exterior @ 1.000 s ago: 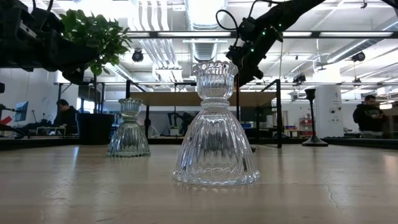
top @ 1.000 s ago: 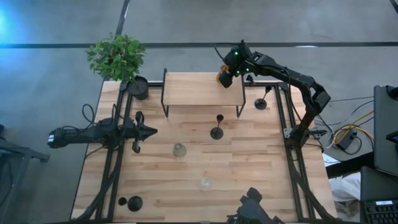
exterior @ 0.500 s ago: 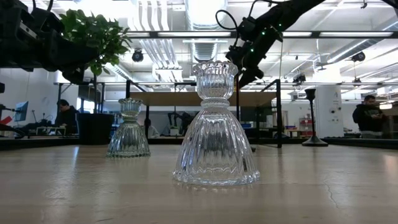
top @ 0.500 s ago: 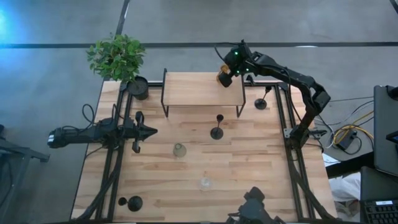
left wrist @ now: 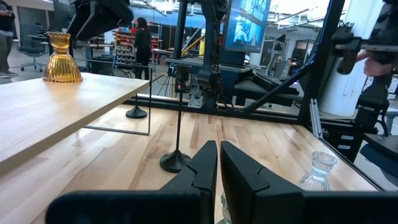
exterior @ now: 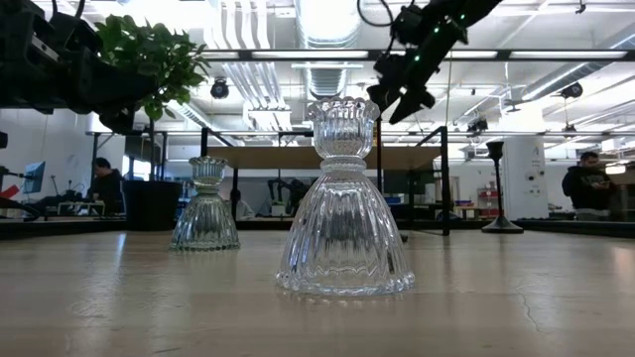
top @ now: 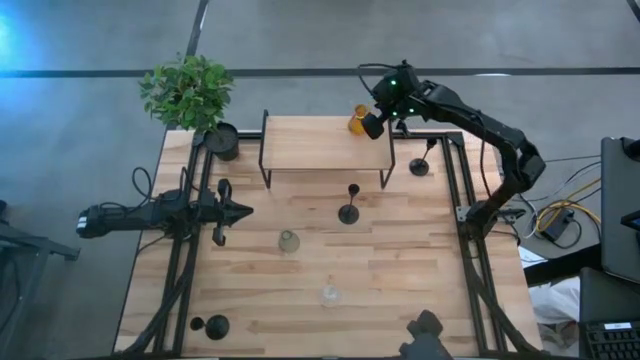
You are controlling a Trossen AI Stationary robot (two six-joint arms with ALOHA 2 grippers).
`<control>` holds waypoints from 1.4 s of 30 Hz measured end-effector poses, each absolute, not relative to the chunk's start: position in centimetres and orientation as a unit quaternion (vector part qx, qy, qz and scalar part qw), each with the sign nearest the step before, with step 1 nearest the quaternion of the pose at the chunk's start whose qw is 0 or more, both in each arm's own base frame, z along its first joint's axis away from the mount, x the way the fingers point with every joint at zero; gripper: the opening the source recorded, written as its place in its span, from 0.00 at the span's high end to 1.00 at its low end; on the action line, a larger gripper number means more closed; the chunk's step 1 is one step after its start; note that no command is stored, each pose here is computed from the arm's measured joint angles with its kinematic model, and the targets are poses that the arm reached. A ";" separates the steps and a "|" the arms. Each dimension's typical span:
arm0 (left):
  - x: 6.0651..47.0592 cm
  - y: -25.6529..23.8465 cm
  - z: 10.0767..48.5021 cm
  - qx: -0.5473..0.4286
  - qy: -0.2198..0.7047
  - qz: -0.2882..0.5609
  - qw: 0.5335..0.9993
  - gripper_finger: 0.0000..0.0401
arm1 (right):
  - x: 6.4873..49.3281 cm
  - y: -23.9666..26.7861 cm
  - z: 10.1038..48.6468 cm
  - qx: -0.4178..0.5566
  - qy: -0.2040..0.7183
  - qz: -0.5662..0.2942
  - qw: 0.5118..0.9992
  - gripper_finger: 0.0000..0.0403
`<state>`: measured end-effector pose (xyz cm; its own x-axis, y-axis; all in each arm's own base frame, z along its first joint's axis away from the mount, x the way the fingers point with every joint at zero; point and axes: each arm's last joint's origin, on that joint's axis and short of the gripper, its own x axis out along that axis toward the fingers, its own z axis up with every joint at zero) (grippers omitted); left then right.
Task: Pick & Place candle stick holders
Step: Put the transparent candle holder on the shelf
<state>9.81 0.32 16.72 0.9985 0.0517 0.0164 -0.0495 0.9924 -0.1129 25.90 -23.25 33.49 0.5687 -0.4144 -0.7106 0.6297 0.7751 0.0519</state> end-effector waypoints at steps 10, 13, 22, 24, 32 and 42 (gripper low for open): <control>9.8 0.3 16.7 -0.056 -0.009 0.025 0.998 0.94 | 21.9 -19.1 37.7 0.162 0.352 -0.296 0.873 0.18; 9.8 0.3 16.7 -0.056 -0.009 0.025 0.998 0.94 | 20.5 -16.7 39.0 0.169 0.355 -0.282 0.875 0.18; 9.8 0.3 16.7 -0.056 -0.010 0.025 0.998 0.94 | 17.1 -8.2 43.3 0.180 0.277 -0.207 0.921 0.18; 9.8 0.3 16.7 -0.056 -0.010 0.025 0.998 0.94 | 16.6 -6.6 43.9 0.192 0.261 -0.194 0.926 0.18; 9.8 0.3 16.7 -0.056 -0.010 0.025 0.998 0.94 | 16.3 -1.0 44.6 0.205 0.243 -0.146 0.937 0.18; 9.8 0.3 16.7 -0.056 -0.009 0.025 0.998 0.94 | 19.4 6.5 42.4 0.164 0.279 -0.131 0.937 0.19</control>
